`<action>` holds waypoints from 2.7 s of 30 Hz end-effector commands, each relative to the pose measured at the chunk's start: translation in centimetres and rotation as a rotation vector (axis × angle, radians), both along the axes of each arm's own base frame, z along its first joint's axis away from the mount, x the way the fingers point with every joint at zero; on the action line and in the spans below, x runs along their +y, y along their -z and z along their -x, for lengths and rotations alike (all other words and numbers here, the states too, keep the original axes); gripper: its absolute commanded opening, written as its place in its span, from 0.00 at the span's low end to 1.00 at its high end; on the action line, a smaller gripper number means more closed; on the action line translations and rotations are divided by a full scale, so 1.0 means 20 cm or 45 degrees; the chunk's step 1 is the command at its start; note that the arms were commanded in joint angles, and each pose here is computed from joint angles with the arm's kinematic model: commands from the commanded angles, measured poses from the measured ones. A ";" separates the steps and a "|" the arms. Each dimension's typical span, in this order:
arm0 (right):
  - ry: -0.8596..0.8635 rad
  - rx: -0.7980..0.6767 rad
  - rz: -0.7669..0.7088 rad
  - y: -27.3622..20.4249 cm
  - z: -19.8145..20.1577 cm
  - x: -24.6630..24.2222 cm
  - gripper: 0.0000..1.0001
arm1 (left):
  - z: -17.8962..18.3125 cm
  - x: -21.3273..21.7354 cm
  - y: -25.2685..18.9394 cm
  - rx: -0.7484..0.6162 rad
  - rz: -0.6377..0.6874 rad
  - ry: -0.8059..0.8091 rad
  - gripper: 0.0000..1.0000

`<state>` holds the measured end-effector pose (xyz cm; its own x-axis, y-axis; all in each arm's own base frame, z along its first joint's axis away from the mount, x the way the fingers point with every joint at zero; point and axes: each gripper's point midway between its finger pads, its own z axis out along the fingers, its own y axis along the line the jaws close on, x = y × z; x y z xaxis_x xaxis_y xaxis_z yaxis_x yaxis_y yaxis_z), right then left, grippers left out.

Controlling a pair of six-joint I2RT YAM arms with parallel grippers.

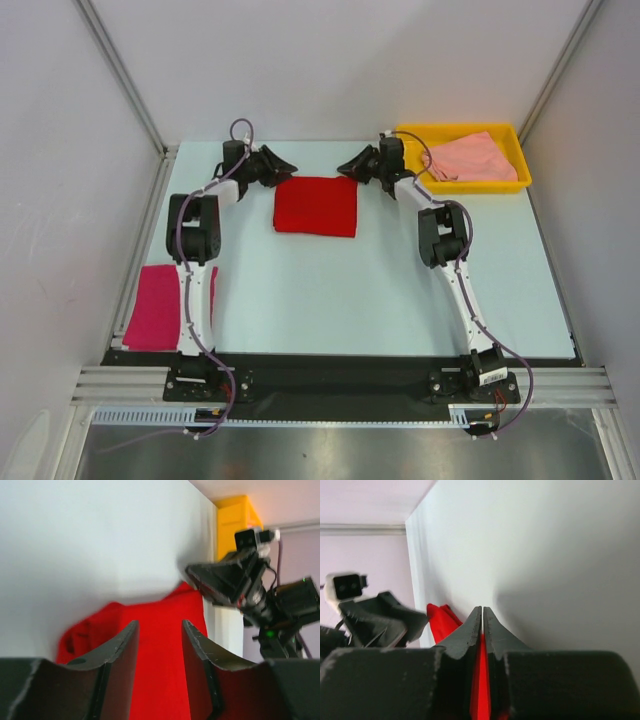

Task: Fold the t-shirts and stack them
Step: Fold the tshirt

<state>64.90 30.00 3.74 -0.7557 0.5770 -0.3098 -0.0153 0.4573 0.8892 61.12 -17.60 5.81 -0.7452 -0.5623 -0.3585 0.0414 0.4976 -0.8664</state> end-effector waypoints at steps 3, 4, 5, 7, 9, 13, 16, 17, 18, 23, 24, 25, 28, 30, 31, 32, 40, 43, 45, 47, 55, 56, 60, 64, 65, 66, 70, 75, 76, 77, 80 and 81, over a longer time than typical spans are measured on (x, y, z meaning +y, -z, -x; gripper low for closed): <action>0.075 -0.179 0.016 -0.29 -0.14 -0.09 0.11 | 0.23 -0.08 -0.43 -0.218 -0.102 0.156 0.44; 0.076 -0.215 0.011 -0.39 -0.15 -0.10 0.11 | 0.26 -0.12 -0.48 -0.273 -0.083 0.173 0.42; 0.073 -0.235 0.012 -0.46 -0.14 -0.09 0.12 | 0.30 -0.13 -0.49 -0.273 -0.068 0.190 0.41; 0.056 -0.264 0.034 -0.53 -0.11 -0.09 0.12 | 0.39 -0.13 -0.45 -0.233 -0.049 0.196 0.39; 0.013 -0.227 0.048 -0.58 -0.03 -0.07 0.13 | 0.48 -0.12 -0.36 -0.170 -0.030 0.194 0.36; -0.134 -0.207 0.061 -0.61 0.18 0.07 0.13 | 0.53 -0.08 -0.33 -0.160 -0.032 0.169 0.31; -0.259 -0.169 0.015 -0.58 0.34 0.18 0.12 | 0.57 -0.07 -0.22 -0.095 -0.022 0.182 0.29; -0.315 -0.154 -0.003 -0.56 0.41 0.24 0.11 | 0.58 -0.06 -0.17 -0.070 -0.020 0.181 0.29; -0.334 -0.126 -0.009 -0.49 0.47 0.25 0.11 | 0.59 -0.05 -0.13 -0.051 -0.022 0.171 0.28; -0.373 -0.051 -0.110 -0.34 0.62 0.24 0.08 | 0.74 0.03 0.12 0.151 -0.030 0.116 0.25; -0.368 -0.041 -0.106 -0.31 0.62 0.22 0.08 | 0.78 0.04 0.14 0.163 -0.047 0.124 0.25; -0.366 -0.006 -0.096 -0.24 0.65 0.20 0.08 | 0.81 0.04 0.15 0.173 -0.052 0.128 0.25; -0.391 0.031 -0.069 -0.17 0.66 0.16 0.07 | 0.87 0.05 0.15 0.176 -0.074 0.148 0.26; -0.425 0.031 -0.014 -0.16 0.66 0.14 0.07 | 0.89 0.05 0.14 0.168 -0.110 0.166 0.27; -0.432 0.033 0.004 -0.17 0.65 0.14 0.07 | 0.91 0.06 0.11 0.178 -0.123 0.164 0.29; -0.449 0.028 0.005 -0.22 0.64 0.14 0.07 | 0.92 0.06 0.09 0.159 -0.137 0.166 0.30; -0.585 -0.007 0.023 -0.42 0.77 0.28 0.07 | 0.87 0.04 -0.21 0.017 -0.139 0.206 0.38; -0.612 0.035 -0.014 -0.37 0.89 0.30 0.08 | 0.90 0.01 -0.16 0.058 -0.082 0.216 0.37; -0.611 0.067 -0.031 -0.31 0.95 0.30 0.08 | 0.93 -0.01 -0.08 0.098 -0.032 0.212 0.36; -0.615 0.069 -0.034 -0.28 0.97 0.28 0.08 | 0.96 -0.02 -0.01 0.137 0.000 0.212 0.35; -0.548 0.200 0.069 0.01 1.02 0.04 0.08 | 1.07 0.05 0.25 0.289 -0.167 0.168 0.30; -0.545 0.208 0.090 0.02 1.02 0.01 0.07 | 1.08 0.06 0.24 0.293 -0.179 0.167 0.30; -0.542 0.197 0.211 -0.01 1.01 -0.10 0.08 | 1.14 0.06 0.13 0.259 -0.204 0.191 0.34; -0.604 0.159 0.402 -0.09 1.07 -0.16 0.11 | 1.12 0.09 -0.10 0.143 -0.282 0.190 0.43; -0.619 0.138 0.442 -0.11 1.08 -0.16 0.13 | 1.12 0.11 -0.19 0.102 -0.305 0.185 0.43; -0.627 0.097 0.479 -0.17 1.09 -0.16 0.15 | 1.11 0.12 -0.24 0.091 -0.315 0.173 0.43; -0.674 -0.015 0.745 -0.25 1.15 -0.17 0.49 | 1.07 0.25 -0.46 -0.006 -0.361 0.014 0.49; -0.730 -0.301 1.041 -0.37 1.20 -0.02 0.77 | 1.09 0.50 -0.68 -0.090 -0.400 -0.275 0.57; -0.692 -0.397 1.100 -0.42 1.17 0.00 0.87 | 1.10 0.53 -0.70 -0.090 -0.410 -0.316 0.58; -0.700 -0.454 1.136 -0.43 1.18 0.03 0.94 | 1.11 0.57 -0.70 -0.064 -0.435 -0.377 0.59; -0.769 -0.799 1.345 -0.45 1.23 0.20 1.00 | 1.15 0.62 -0.74 -0.058 -0.423 -0.461 0.63; -0.751 -1.007 1.469 -0.51 1.22 0.29 1.00 | 1.16 0.64 -0.75 -0.062 -0.414 -0.487 0.64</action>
